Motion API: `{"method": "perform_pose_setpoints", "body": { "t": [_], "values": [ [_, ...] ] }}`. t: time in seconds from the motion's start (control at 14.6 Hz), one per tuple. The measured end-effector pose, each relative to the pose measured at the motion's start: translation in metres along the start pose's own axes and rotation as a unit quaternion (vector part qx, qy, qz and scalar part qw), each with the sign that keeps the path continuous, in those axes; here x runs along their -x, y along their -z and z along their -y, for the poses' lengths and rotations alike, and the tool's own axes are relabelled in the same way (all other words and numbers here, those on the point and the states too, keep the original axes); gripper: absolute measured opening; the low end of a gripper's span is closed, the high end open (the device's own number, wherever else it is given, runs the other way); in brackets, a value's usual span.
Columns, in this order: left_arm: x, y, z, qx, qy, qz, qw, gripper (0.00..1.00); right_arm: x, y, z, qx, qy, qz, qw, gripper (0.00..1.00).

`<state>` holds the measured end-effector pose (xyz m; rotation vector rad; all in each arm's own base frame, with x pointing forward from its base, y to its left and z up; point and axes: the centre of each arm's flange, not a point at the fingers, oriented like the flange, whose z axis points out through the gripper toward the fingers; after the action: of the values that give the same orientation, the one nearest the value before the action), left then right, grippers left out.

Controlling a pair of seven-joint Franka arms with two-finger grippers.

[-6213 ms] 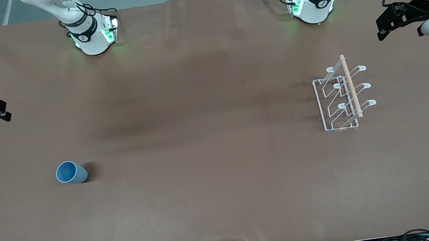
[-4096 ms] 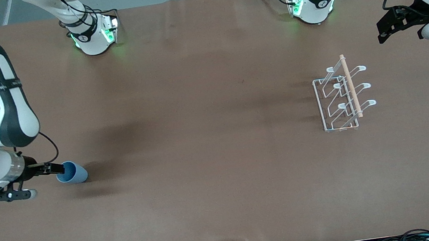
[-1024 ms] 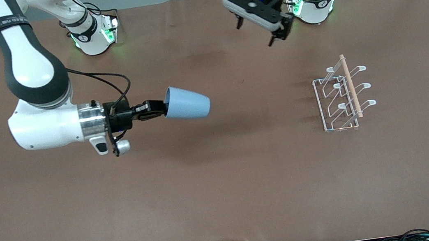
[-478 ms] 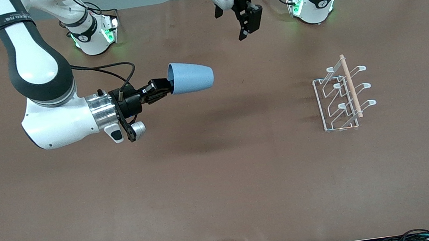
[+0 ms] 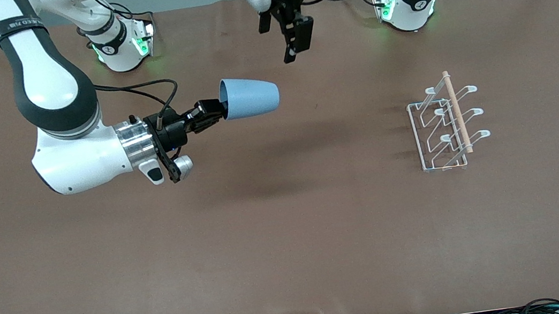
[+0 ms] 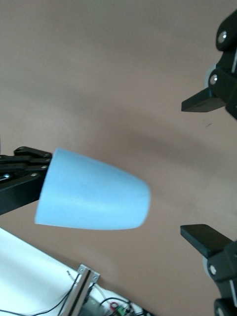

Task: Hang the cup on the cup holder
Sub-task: 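Carry the cup toward center while the left gripper reaches into it, then grip the cup rim with the left gripper while the right gripper releases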

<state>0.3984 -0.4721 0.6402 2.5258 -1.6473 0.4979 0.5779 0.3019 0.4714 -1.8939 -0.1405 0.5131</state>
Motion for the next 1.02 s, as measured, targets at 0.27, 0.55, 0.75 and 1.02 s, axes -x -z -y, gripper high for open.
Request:
{"method": "perform_pose_setpoints", "body": {
  "t": [0.27,0.55,0.75,1.02],
  "values": [
    [-0.012,-0.024,0.01,-0.021,-0.019,-0.02,0.999,1.0,0.001,-0.003,0.001,0.0,0.001,0.008,1.0,0.07],
    [-0.016,-0.03,0.015,-0.031,-0.034,-0.035,0.998,1.0,0.005,-0.018,0.005,0.002,0.004,0.025,1.0,0.07],
    [-0.017,-0.034,0.017,-0.032,-0.043,-0.036,0.998,1.0,0.005,-0.029,0.006,0.006,0.005,0.029,1.0,0.07],
    [-0.018,-0.046,0.015,-0.022,-0.045,-0.031,0.998,1.0,0.003,-0.032,0.003,0.006,0.002,0.032,0.999,0.07]
  ]
}}
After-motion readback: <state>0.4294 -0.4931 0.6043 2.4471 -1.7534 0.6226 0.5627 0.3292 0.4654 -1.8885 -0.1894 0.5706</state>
